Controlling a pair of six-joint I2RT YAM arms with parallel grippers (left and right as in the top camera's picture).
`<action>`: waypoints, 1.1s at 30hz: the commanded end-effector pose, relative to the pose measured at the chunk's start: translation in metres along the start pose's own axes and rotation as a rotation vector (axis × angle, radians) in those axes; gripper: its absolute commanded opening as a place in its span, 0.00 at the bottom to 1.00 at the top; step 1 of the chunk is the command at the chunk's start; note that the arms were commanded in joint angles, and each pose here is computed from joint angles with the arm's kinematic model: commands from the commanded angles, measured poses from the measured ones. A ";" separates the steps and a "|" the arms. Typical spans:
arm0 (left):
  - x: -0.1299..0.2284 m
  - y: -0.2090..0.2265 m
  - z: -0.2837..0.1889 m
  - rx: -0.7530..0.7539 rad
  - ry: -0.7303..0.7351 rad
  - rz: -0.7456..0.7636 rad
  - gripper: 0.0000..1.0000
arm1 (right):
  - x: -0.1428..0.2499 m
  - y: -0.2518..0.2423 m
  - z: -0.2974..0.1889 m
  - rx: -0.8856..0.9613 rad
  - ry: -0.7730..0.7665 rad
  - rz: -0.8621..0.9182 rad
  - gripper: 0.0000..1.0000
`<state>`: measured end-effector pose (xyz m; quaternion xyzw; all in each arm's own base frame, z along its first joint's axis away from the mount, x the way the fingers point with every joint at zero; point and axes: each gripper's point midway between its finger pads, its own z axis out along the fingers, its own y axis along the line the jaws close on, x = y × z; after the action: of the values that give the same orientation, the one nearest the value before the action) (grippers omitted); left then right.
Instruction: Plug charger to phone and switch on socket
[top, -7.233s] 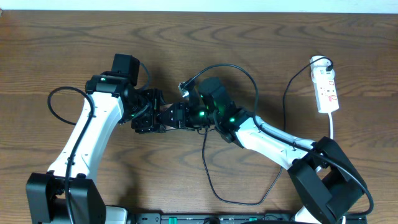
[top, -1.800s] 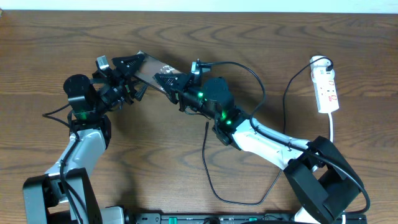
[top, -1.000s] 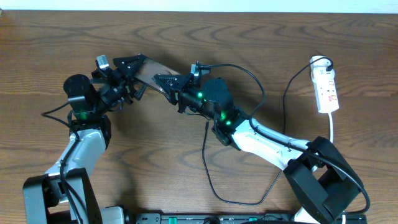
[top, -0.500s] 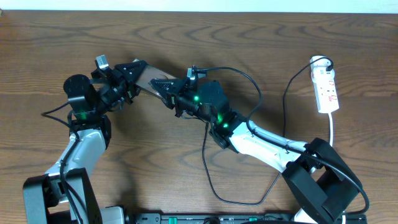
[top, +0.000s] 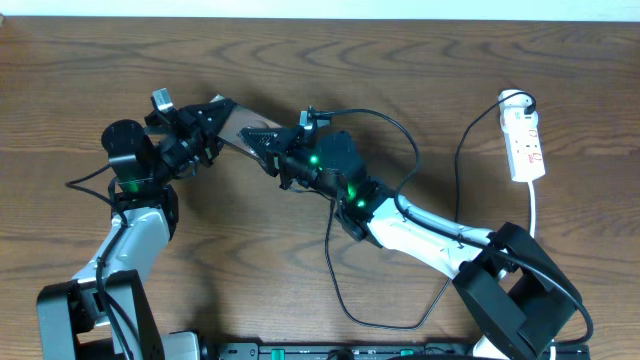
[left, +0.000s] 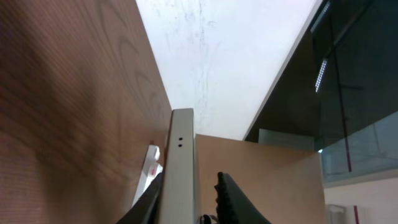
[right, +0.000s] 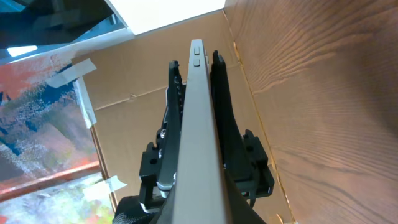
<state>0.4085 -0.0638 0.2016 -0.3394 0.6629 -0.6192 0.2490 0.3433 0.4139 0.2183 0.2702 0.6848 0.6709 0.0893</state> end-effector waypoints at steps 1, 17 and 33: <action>0.000 -0.003 0.000 0.006 -0.002 0.026 0.20 | 0.021 0.009 0.003 -0.021 0.061 -0.012 0.01; 0.001 -0.003 0.000 0.006 -0.001 0.026 0.08 | 0.027 0.004 0.004 -0.003 0.068 -0.009 0.02; 0.001 -0.003 0.000 0.006 -0.001 0.026 0.08 | 0.028 0.004 0.004 -0.002 0.069 -0.009 0.93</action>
<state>0.4103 -0.0611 0.1996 -0.3477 0.6614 -0.6148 0.2524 0.3309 0.4235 0.2172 0.2615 0.6898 0.6708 0.0760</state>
